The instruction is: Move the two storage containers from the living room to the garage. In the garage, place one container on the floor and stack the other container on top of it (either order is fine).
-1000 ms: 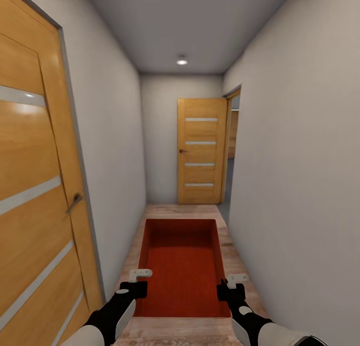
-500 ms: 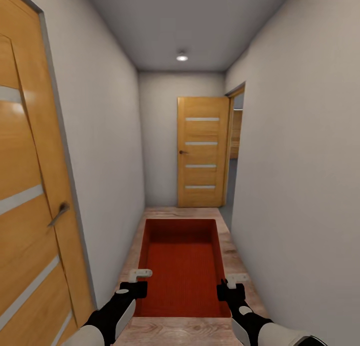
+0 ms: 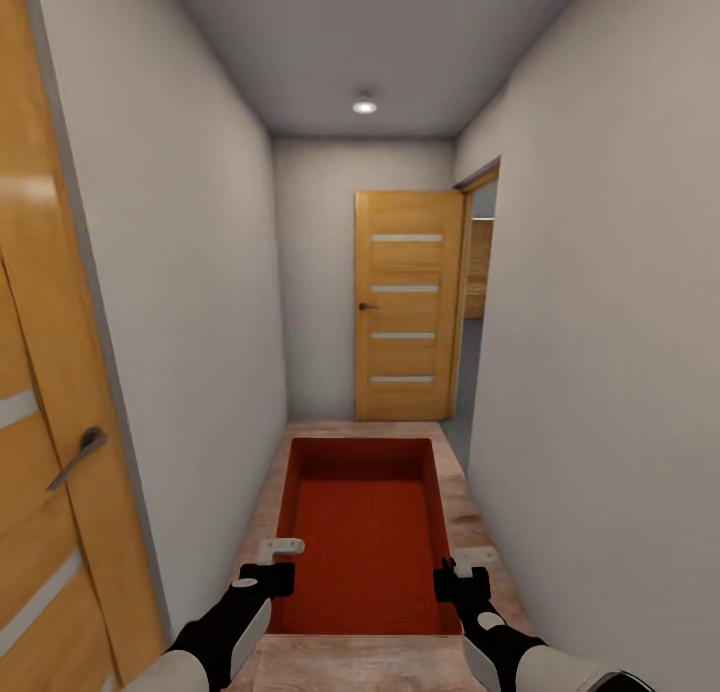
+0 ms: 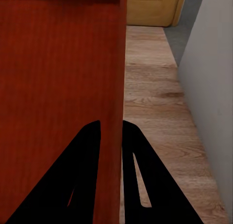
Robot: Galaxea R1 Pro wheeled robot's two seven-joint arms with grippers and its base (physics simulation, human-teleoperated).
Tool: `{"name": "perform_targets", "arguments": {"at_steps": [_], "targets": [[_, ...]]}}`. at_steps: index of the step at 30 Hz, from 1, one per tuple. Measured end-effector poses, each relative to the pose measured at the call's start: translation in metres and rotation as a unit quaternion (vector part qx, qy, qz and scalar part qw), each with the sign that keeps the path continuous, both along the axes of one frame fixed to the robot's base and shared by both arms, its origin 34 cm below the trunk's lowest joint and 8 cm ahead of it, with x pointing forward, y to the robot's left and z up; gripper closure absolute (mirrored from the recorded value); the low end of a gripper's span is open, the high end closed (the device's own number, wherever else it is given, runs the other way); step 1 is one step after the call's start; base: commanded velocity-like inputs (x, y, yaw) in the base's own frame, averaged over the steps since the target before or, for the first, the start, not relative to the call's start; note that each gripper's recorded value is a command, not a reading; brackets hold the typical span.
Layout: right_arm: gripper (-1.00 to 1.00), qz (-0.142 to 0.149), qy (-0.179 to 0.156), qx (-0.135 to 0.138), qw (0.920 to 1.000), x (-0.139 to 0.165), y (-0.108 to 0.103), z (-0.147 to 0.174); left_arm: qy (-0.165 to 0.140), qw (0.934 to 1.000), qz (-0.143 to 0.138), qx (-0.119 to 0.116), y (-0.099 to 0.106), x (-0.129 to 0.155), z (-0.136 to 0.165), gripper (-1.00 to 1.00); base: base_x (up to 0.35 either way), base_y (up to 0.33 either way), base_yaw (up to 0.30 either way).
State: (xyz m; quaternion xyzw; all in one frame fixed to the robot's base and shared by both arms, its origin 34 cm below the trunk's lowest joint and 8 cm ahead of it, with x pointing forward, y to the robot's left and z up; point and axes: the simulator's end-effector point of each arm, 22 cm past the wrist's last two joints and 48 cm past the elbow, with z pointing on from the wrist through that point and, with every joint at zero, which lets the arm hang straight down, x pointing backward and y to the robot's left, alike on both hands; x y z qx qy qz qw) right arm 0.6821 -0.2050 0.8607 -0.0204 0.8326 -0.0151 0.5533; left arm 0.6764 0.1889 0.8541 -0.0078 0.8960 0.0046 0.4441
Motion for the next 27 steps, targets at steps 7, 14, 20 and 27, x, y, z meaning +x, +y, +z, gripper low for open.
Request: {"name": "perform_targets", "arguments": {"at_steps": [7,14,20,27], "targets": [[1.00,0.000,0.000,0.000,1.0000,0.0000,0.0000,0.0000,0.000,1.0000,0.000,0.000,0.0000,0.0000,0.0000,1.00,0.323,0.000,0.000],[1.00,0.000,0.000,0.000,1.0000,0.0000,0.0000,0.0000,0.000,1.0000,0.000,0.000,0.0000,0.0000,0.0000,1.00,0.323,0.000,0.000],[1.00,0.000,0.000,0.000,1.0000,0.0000,0.0000,0.0000,0.000,1.0000,0.000,0.000,0.0000,0.0000,0.0000,1.00,0.323,0.000,0.000],[1.00,0.000,0.000,0.000,1.0000,0.0000,0.0000,0.0000,0.000,1.0000,0.000,0.000,0.0000,0.0000,0.0000,1.00,0.323,0.000,0.000]]}}
